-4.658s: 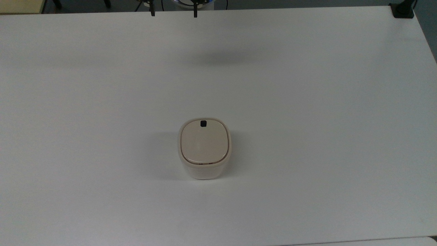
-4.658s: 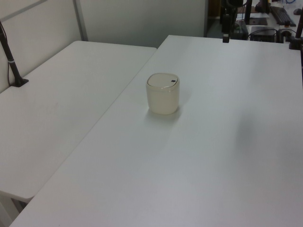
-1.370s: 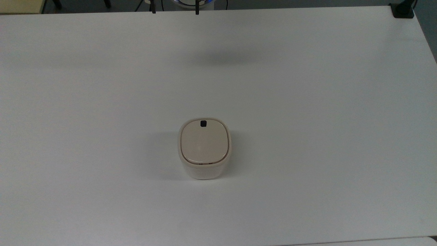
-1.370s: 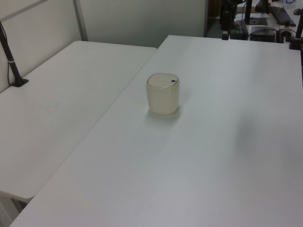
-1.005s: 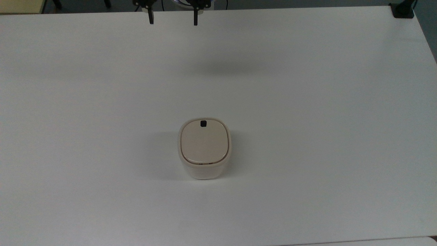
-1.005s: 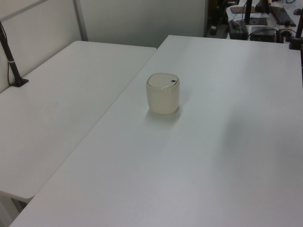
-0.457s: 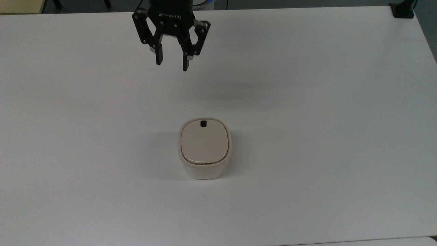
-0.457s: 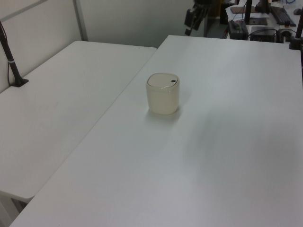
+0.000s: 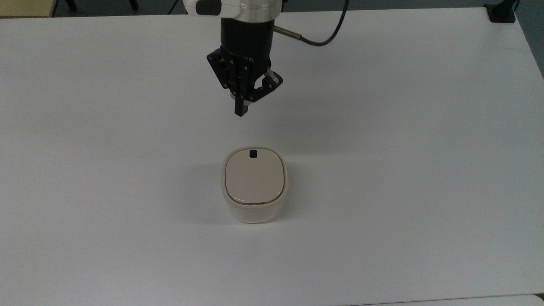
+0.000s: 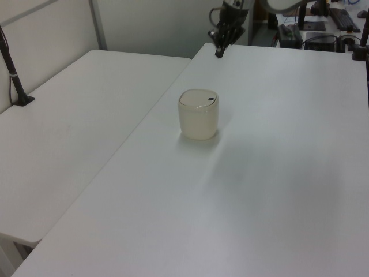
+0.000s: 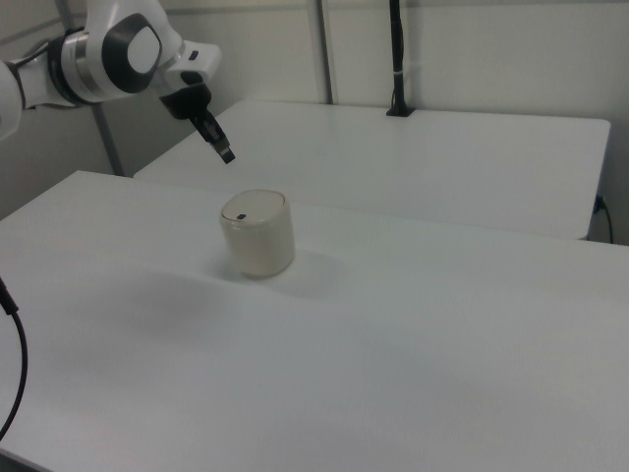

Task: Open the trash bin
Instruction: 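Move the gripper down over the dark tab on the bin lid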

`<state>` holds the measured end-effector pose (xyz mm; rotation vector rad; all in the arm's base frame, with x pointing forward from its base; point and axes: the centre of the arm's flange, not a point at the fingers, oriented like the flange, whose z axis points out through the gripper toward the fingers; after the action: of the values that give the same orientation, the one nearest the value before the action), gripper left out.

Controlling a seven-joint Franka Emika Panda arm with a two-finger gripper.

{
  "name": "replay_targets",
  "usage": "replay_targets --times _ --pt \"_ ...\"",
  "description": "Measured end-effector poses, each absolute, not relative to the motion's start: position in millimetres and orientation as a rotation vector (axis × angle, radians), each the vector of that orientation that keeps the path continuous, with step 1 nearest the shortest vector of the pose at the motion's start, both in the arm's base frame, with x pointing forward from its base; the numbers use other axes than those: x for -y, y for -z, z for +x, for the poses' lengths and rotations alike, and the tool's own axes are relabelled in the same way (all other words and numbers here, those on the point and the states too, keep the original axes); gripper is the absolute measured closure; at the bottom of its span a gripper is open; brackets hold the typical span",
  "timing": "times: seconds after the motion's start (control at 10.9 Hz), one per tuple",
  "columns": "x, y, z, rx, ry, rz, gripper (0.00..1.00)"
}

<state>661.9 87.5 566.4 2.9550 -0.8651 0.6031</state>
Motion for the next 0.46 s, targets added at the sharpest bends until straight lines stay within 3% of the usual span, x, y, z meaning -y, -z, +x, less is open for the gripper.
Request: replay_targets --times 0.46 --pt "-102.8 -521.6 684.9 1.061 -0.669 2.881 0.99"
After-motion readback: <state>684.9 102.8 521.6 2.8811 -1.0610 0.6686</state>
